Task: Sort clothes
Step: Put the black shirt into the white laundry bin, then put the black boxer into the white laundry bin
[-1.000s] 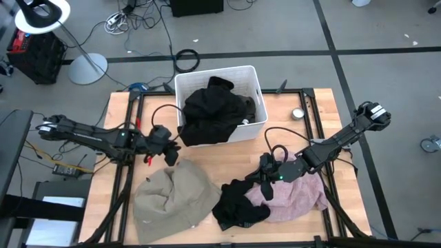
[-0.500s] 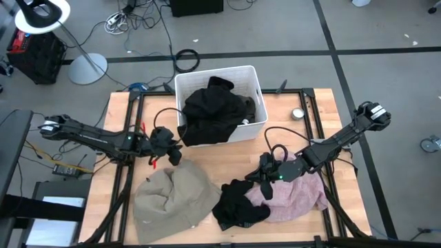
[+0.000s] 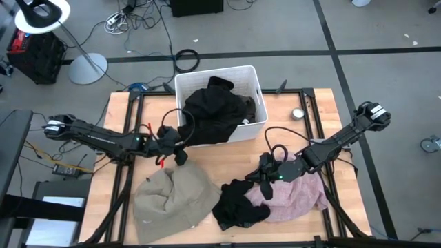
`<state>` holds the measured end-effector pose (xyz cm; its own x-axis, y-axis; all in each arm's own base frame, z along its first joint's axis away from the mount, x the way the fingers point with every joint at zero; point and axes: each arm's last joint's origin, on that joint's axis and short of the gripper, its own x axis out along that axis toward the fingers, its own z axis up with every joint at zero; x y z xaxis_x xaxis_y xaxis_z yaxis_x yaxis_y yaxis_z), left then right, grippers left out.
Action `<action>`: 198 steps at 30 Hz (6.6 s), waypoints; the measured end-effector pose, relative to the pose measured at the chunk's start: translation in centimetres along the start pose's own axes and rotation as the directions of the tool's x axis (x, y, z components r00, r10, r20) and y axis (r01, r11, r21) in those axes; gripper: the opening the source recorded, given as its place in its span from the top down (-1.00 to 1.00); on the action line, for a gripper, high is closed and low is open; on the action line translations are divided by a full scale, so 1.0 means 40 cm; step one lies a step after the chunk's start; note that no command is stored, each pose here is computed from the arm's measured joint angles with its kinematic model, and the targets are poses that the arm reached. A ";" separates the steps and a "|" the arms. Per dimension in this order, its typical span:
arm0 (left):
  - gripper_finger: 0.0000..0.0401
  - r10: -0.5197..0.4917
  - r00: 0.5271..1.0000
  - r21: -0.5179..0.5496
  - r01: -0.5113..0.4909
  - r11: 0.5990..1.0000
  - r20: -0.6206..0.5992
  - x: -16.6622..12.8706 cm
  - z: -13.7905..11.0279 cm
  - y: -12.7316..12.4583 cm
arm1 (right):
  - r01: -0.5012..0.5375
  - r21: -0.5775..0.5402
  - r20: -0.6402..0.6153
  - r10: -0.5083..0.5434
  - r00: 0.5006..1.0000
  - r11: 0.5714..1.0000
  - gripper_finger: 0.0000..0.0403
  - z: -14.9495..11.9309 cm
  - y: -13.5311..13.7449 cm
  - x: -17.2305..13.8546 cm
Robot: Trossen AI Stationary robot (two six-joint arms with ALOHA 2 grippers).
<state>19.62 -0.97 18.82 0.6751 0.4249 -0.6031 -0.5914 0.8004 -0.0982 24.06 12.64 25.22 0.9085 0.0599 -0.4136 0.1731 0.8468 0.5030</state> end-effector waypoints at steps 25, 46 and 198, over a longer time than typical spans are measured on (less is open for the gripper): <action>0.99 -0.377 0.926 -0.046 0.375 0.926 -0.025 -0.083 0.109 -0.064 | -0.005 -0.010 0.005 0.005 1.000 1.000 1.00 0.002 0.001 0.000; 1.00 0.053 0.892 0.130 -0.124 0.984 0.449 -0.206 0.490 0.020 | -0.037 -0.006 0.039 0.037 0.999 0.999 1.00 0.010 0.010 -0.001; 0.44 -0.529 0.841 0.060 0.537 0.841 -0.110 -0.334 0.035 0.098 | 0.435 -0.136 -0.680 -0.403 0.613 0.890 0.93 -0.027 0.025 0.417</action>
<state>8.90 -2.92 27.60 0.8323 -0.1129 -0.5428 -0.1082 0.9271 -0.3587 38.98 15.08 18.00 0.2285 0.0549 -0.9720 0.4976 0.8516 0.1651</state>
